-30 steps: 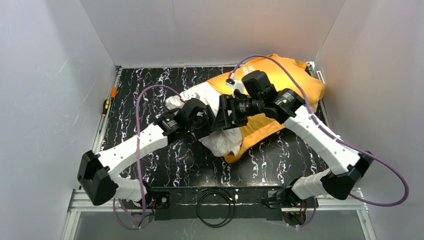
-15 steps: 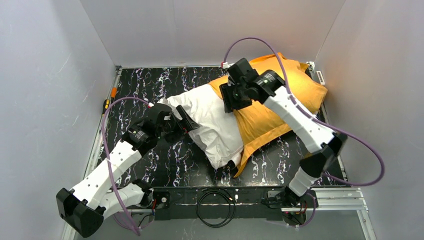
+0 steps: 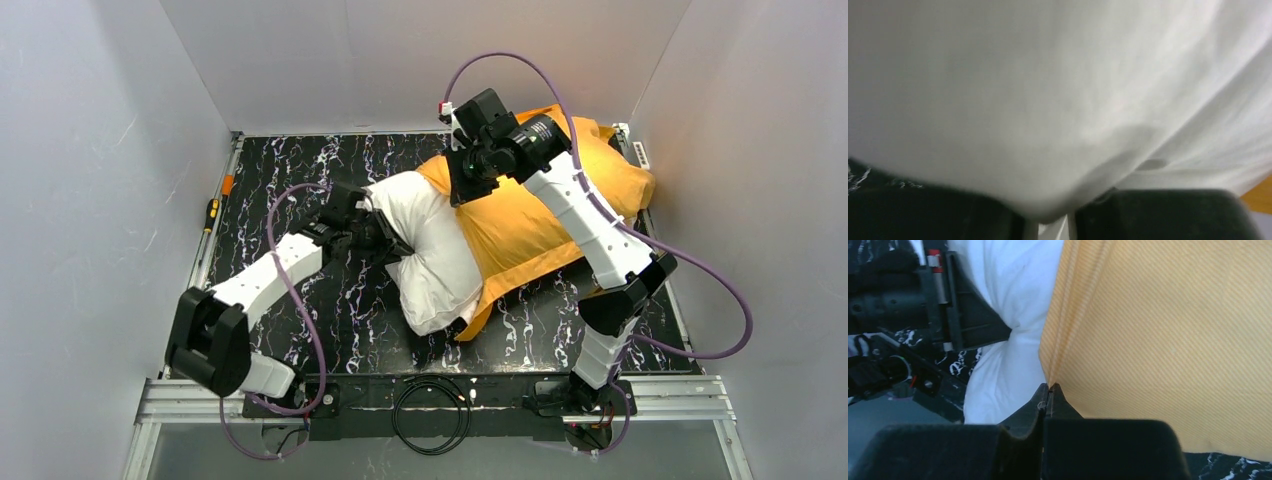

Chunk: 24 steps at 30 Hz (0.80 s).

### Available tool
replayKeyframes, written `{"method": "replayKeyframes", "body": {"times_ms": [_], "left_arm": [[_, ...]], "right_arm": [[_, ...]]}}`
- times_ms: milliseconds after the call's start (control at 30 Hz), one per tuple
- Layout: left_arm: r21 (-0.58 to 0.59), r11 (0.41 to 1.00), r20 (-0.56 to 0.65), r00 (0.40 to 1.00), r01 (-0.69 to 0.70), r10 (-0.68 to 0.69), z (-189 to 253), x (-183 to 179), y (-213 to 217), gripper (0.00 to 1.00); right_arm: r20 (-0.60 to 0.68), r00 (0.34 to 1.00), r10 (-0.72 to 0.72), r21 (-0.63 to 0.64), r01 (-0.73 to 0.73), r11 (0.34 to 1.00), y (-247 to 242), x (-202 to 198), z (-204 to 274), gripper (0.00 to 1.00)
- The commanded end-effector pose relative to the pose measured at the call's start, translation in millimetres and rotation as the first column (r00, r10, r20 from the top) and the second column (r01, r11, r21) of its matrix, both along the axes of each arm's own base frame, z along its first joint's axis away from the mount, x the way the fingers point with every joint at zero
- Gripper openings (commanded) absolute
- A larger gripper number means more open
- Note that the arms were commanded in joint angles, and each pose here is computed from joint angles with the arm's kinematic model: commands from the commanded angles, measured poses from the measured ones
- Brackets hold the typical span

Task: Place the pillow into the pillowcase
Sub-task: Stuff the pillow into the pillowcase.

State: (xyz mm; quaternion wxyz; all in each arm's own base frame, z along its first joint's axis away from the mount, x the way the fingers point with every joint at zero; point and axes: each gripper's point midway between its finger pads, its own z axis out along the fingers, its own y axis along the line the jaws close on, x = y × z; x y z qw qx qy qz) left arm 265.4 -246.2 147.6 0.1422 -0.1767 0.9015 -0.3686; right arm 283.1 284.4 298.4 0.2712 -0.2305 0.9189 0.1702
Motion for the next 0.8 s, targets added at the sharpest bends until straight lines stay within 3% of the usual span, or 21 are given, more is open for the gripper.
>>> {"method": "replayKeyframes", "body": {"times_ms": [0, 67, 200, 267, 367, 467, 567, 600, 700, 767], "left_arm": [[-0.159, 0.981, 0.117, 0.989, 0.110, -0.092, 43, 28, -43, 0.08], [-0.187, 0.973, 0.139, 0.984, 0.134, -0.109, 54, 34, -59, 0.00], [-0.266, 0.950, 0.185, 0.976, 0.164, -0.117, 87, 41, -97, 0.00], [-0.284, 0.942, 0.203, 0.972, 0.178, -0.122, 103, 36, -117, 0.00], [-0.275, 0.940, 0.222, 0.964, 0.203, -0.144, 116, 19, -134, 0.00], [-0.196, 0.964, 0.198, 0.970, 0.182, -0.143, 105, 5, -116, 0.00], [-0.058, 0.991, 0.152, 0.982, 0.124, -0.114, 78, -8, -72, 0.00], [-0.025, 0.993, 0.137, 0.985, 0.113, -0.108, 71, -14, -58, 0.03], [0.051, 0.996, 0.131, 0.988, 0.071, -0.078, 61, -30, -16, 0.38], [0.080, 0.996, 0.136, 0.989, 0.048, -0.058, 59, -36, 6, 0.57]], "right_arm": [[-0.031, 0.977, 0.211, 0.449, -0.175, 0.876, 61, -44, 75, 0.01], [-0.079, 0.954, 0.291, 0.595, -0.189, 0.781, 82, -60, 90, 0.01], [-0.138, 0.846, 0.515, 0.864, -0.151, 0.480, 113, -98, 125, 0.01], [-0.160, 0.811, 0.563, 0.905, -0.106, 0.411, 116, -104, 131, 0.01], [-0.245, 0.795, 0.555, 0.883, -0.053, 0.466, 117, -101, 114, 0.01], [-0.347, 0.836, 0.424, 0.773, -0.001, 0.635, 102, -84, 72, 0.01], [-0.349, 0.898, 0.267, 0.606, -0.001, 0.795, 73, -68, 35, 0.02], [-0.354, 0.910, 0.216, 0.533, 0.007, 0.846, 60, -68, 24, 0.09], [-0.253, 0.958, 0.134, 0.401, -0.022, 0.916, 33, -51, 12, 0.39], [-0.194, 0.977, 0.084, 0.348, -0.012, 0.938, 18, -35, 11, 0.56]]}}
